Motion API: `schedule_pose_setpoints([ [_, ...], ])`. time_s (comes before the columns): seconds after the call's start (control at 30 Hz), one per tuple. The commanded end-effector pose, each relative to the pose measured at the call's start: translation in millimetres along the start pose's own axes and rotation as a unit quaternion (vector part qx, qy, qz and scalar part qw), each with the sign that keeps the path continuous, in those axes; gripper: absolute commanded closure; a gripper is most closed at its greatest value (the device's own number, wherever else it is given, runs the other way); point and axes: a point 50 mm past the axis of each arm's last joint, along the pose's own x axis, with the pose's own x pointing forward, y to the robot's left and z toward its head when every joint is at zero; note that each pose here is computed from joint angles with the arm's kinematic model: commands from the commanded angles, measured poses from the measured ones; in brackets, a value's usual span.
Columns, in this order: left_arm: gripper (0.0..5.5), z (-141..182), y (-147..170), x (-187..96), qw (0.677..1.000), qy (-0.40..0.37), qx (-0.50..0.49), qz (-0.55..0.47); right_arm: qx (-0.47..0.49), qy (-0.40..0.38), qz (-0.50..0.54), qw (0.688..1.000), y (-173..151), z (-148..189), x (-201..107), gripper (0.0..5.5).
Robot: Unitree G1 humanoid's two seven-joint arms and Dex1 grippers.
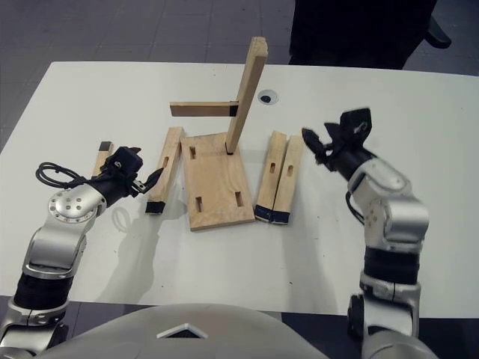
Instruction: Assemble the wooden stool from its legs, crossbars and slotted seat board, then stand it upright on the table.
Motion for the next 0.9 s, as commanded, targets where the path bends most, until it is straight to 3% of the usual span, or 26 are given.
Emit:
schedule_pose_setpoints([
  [0.03, 2.06, -2.6, -5.2, -0.6, 1.000, 0.004, -0.003, 0.000, -0.011, 0.044, 0.019, 0.999, 20.5, -29.1, -27.1, 2.00],
  [0.37, 2.06, 1.0, -7.3, 3.0, 1.000, -0.001, -0.003, -0.008, -0.083, 0.123, 0.029, 0.988, 27.0, -58.6, -36.4, 2.00],
  [0.53, 2.06, 2.6, -7.0, 5.9, 1.000, -0.004, -0.003, -0.007, -0.152, 0.171, -0.020, 0.973, 3.2, -67.2, -38.8, 2.00],
  [0.9, 2.06, 4.5, -8.8, 9.6, 1.000, -0.007, -0.005, -0.009, -0.205, 0.124, -0.054, 0.969, -17.8, -48.7, -18.5, 2.00],
])
